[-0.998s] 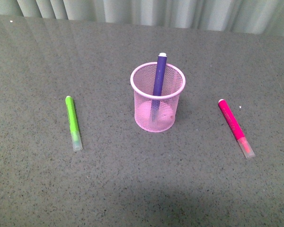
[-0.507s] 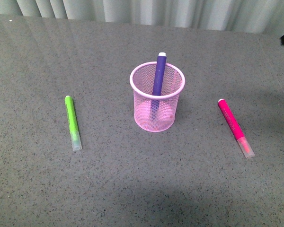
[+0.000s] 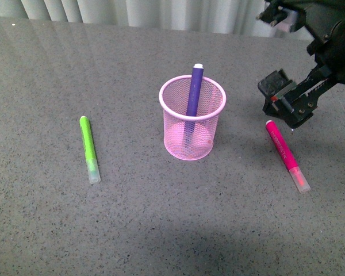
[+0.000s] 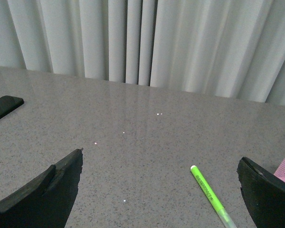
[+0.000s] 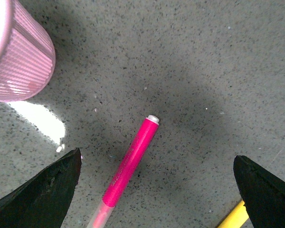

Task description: Insert purple and pink pens into pink cup

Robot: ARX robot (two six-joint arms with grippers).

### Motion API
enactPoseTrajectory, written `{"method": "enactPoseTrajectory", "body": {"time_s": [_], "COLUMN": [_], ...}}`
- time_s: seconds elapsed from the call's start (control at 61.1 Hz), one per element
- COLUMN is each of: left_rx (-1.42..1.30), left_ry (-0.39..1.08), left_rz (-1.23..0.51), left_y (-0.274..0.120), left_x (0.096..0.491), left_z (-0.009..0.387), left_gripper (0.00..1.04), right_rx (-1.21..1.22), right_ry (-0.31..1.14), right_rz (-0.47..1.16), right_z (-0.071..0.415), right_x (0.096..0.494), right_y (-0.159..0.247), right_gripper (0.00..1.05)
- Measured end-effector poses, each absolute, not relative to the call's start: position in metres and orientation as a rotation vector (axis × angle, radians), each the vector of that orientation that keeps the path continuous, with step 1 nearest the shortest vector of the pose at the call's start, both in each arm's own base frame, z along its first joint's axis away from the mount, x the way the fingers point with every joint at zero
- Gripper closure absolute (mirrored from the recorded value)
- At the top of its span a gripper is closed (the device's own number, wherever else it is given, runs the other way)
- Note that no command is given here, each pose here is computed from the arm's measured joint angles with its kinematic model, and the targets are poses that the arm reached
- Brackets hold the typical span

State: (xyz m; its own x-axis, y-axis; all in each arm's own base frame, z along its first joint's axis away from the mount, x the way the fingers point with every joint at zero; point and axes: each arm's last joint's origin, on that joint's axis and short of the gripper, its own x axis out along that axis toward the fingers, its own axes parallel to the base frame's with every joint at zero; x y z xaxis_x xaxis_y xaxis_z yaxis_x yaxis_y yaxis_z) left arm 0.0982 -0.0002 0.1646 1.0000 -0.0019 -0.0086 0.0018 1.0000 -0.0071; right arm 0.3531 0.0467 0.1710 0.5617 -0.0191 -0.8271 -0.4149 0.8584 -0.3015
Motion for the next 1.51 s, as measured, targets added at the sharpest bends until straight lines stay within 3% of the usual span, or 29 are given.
{"method": "enactPoseTrajectory", "body": {"time_s": [0.54,1.113,1.391,1.506], "left_rx": [-0.007,-0.007,-0.007,-0.007], "left_ry": [0.009,0.009,0.009,0.009], "left_rz": [-0.002,-0.002,-0.002,-0.002], "left_y": [0.0,0.0,0.0,0.0], "left_x": [0.098,0.098,0.098,0.098], "left_z": [0.165,0.165,0.165,0.165], "left_gripper": [0.08,0.08,0.08,0.08], "right_rx": [-0.473,-0.489,-0.501,-0.505], "right_ry": [1.067,1.159,1.193,1.2], "right_rz": [0.121,0.044,0.049,0.054], "right_z": [0.131,0.11,0.106,0.103], "right_x": [0.394,0.407,0.405,0.404], "right_y": [0.046,0.048,0.051,0.053], "right_gripper": [0.07,0.07,0.44,0.66]}}
